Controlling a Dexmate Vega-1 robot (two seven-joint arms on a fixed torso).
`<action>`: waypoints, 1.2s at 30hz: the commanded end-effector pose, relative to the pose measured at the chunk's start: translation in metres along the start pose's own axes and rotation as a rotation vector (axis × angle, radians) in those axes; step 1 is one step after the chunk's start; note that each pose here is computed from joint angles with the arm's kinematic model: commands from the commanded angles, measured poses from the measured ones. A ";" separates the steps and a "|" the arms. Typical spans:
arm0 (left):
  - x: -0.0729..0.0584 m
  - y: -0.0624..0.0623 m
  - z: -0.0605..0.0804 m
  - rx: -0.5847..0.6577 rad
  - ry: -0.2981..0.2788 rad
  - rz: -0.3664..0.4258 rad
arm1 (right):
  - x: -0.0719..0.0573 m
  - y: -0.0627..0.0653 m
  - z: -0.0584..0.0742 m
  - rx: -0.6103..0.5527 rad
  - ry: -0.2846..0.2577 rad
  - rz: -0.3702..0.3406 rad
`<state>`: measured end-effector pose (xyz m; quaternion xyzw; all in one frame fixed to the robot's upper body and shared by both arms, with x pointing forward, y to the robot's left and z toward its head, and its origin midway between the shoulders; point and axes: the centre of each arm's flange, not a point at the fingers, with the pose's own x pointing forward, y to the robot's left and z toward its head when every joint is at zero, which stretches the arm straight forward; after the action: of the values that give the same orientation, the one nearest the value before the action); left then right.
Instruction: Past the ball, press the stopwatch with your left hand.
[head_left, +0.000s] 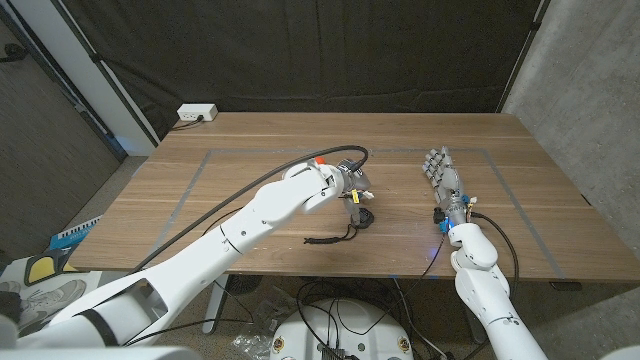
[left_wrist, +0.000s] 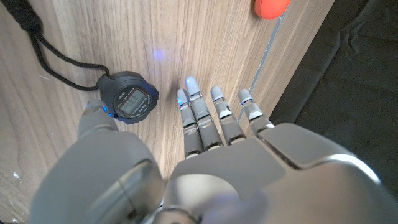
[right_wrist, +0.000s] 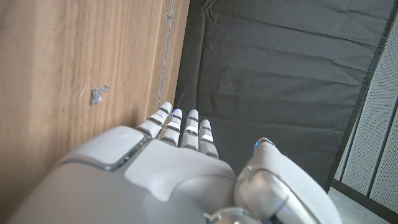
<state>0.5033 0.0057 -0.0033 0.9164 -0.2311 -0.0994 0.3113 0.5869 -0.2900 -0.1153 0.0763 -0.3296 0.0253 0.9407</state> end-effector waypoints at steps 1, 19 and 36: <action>0.002 0.004 0.012 0.032 0.003 -0.019 | -0.007 -0.008 -0.003 0.013 -0.006 -0.013; 0.004 0.004 0.024 0.106 0.063 -0.013 | -0.012 -0.014 -0.012 0.039 -0.010 -0.027; 0.004 0.007 0.040 0.131 0.065 -0.038 | -0.021 -0.021 -0.020 0.058 -0.025 -0.046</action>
<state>0.4971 -0.0140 -0.0215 0.9366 -0.2176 -0.0615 0.2675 0.5864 -0.3043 -0.1400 0.1017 -0.3314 0.0158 0.9379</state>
